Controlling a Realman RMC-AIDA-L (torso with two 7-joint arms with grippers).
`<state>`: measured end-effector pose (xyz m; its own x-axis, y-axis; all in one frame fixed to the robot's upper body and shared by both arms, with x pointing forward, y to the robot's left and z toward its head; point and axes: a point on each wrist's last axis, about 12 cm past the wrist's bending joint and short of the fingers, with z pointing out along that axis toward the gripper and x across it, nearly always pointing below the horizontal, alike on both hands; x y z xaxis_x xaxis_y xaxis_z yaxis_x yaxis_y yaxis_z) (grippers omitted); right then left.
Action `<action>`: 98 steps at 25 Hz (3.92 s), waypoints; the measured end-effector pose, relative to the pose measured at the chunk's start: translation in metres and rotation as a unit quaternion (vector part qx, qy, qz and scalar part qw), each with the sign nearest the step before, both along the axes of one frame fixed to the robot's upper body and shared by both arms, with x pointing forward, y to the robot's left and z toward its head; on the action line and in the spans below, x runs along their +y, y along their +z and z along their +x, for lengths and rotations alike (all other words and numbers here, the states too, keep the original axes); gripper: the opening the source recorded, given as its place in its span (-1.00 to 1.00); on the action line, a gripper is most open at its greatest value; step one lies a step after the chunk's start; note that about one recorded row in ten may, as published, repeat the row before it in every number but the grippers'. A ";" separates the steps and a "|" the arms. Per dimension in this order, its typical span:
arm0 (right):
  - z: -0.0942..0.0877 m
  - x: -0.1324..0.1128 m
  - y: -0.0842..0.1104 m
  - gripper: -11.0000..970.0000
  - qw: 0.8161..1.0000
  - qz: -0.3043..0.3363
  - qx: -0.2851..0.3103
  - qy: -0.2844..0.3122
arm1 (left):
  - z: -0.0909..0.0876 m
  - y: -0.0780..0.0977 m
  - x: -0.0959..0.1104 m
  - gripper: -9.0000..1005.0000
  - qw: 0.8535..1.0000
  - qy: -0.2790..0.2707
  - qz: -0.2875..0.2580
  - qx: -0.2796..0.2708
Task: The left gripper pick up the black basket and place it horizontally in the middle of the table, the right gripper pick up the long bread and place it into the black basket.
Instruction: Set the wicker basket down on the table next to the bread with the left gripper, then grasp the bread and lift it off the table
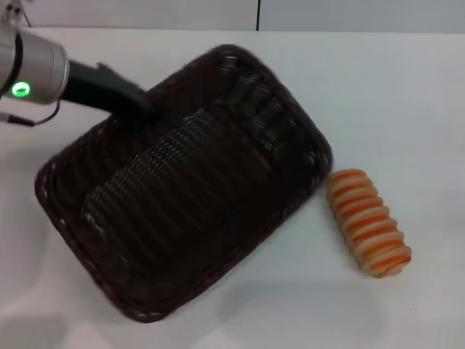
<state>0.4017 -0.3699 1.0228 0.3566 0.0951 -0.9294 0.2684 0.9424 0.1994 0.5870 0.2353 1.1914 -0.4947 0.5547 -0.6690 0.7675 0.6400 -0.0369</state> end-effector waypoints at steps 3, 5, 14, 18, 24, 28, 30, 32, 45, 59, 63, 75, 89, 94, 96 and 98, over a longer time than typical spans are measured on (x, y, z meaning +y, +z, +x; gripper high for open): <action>-0.003 0.000 0.000 0.74 1.000 0.000 -0.001 -0.002 | 0.012 0.006 -0.002 -0.57 0.997 -0.065 -0.043 0.016; -0.005 0.000 0.000 0.74 1.000 0.001 -0.003 -0.003 | 0.019 0.008 -0.007 -0.58 0.992 -0.103 -0.064 0.029; -0.008 0.001 0.000 0.74 1.000 0.001 -0.007 -0.005 | 0.021 0.004 -0.054 -0.57 0.971 -0.228 -0.043 0.051; -0.006 0.002 0.001 0.74 1.000 0.002 -0.010 -0.003 | 0.019 0.002 -0.068 -0.54 0.964 -0.261 -0.020 0.056; -0.003 0.002 0.002 0.74 1.000 0.002 -0.012 -0.001 | 0.019 -0.004 -0.074 -0.50 0.960 -0.274 -0.021 0.056; -0.003 0.002 0.001 0.74 1.000 0.003 -0.010 -0.001 | 0.020 -0.009 -0.079 -0.47 0.957 -0.284 -0.030 0.047; -0.002 0.003 0.001 0.74 1.000 0.003 -0.010 0.000 | 0.020 -0.010 -0.082 -0.46 0.956 -0.289 -0.035 0.039; -0.002 0.003 0.001 0.74 1.000 0.004 -0.010 0.000 | 0.020 -0.011 -0.085 -0.45 0.956 -0.289 -0.037 0.037; -0.002 0.005 0.000 0.74 1.000 0.003 -0.005 0.011 | 0.028 -0.008 -0.090 -0.14 0.960 -0.279 -0.032 0.005; -0.005 0.016 -0.004 0.74 0.999 -0.002 0.007 0.052 | 0.035 0.085 -0.056 0.59 0.931 -0.132 0.004 -0.341; -0.007 0.026 -0.007 0.74 0.996 -0.005 0.019 0.091 | 0.017 0.084 -0.044 0.61 0.869 -0.021 0.032 -0.494; 0.006 0.077 -0.021 0.74 0.964 -0.007 0.077 0.256 | -0.029 -0.025 0.013 0.61 0.704 0.280 -0.076 -0.648; 0.011 0.119 -0.038 0.74 0.921 0.003 0.155 0.356 | -0.024 -0.085 0.042 0.61 0.754 0.314 -0.114 -0.565; 0.016 0.128 -0.044 0.74 0.910 0.004 0.185 0.372 | -0.021 -0.088 0.043 0.61 0.758 0.317 -0.125 -0.555; 0.020 0.131 -0.048 0.74 0.905 0.002 0.203 0.375 | -0.021 -0.089 0.044 0.61 0.760 0.316 -0.125 -0.554; 0.021 0.132 -0.049 0.74 0.903 0.001 0.208 0.376 | -0.020 -0.089 0.044 0.61 0.761 0.314 -0.123 -0.554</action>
<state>0.4224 -0.2380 0.9739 -0.1896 0.1663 -0.9677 -0.3944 0.8897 0.2301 0.5674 0.2791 1.1021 0.3321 0.2322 -0.9142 -0.0404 0.9718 0.2322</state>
